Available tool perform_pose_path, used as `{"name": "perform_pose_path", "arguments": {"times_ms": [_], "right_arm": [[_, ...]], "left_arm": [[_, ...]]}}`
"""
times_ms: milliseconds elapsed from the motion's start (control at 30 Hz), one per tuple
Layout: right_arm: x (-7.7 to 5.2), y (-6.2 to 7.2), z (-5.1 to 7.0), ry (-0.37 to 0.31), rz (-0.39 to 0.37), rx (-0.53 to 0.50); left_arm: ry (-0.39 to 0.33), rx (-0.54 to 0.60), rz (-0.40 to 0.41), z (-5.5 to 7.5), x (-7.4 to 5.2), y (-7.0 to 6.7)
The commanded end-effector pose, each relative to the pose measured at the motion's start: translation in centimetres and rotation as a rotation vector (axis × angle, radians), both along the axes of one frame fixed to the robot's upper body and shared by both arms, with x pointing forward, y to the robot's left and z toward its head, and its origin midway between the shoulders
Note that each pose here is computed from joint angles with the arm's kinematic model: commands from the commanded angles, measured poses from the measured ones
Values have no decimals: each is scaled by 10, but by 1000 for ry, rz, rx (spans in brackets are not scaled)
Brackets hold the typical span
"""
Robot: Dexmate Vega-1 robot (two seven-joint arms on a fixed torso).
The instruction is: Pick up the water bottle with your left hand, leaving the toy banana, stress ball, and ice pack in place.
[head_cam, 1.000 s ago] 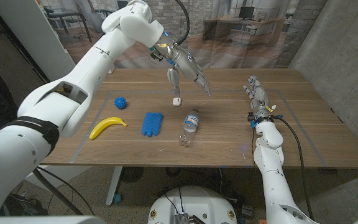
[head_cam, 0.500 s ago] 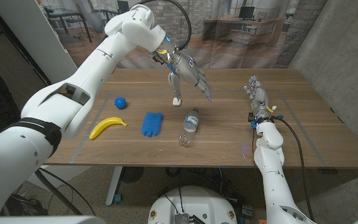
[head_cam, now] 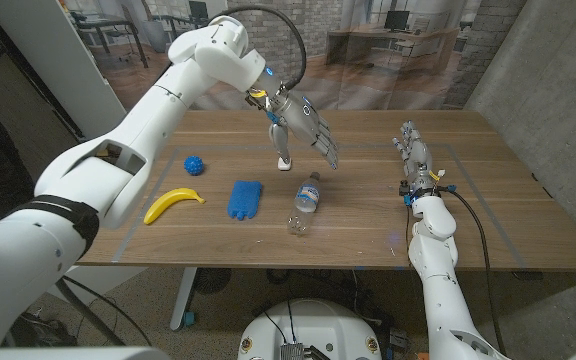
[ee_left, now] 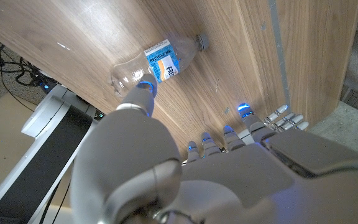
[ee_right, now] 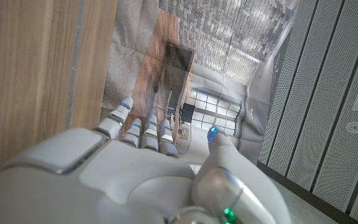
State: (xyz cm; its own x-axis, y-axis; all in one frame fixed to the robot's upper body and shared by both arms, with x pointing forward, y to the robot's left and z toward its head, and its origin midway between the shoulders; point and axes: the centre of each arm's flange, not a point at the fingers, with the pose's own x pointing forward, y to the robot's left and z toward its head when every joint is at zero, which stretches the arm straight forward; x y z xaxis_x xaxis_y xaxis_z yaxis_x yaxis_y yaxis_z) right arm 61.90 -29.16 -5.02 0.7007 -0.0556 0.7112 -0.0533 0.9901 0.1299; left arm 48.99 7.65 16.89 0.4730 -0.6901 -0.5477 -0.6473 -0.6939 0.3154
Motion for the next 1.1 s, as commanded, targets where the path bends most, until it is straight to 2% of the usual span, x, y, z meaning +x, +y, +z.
{"name": "perform_pose_path", "arguments": {"times_ms": [33, 300, 700, 1100], "right_arm": [[0, 0, 1, -1, -2, -3], [0, 0, 0, 2, -3, -3], [2, 1, 1, 6, 0, -7], [5, 3, 2, 9, 1, -7]], "left_arm": [[-35, 31, -16, -10, 1, 2], [-54, 39, -26, -14, 2, 2], [-22, 48, -14, -24, 7, 4], [-30, 56, 1, -32, 15, 7]]}}
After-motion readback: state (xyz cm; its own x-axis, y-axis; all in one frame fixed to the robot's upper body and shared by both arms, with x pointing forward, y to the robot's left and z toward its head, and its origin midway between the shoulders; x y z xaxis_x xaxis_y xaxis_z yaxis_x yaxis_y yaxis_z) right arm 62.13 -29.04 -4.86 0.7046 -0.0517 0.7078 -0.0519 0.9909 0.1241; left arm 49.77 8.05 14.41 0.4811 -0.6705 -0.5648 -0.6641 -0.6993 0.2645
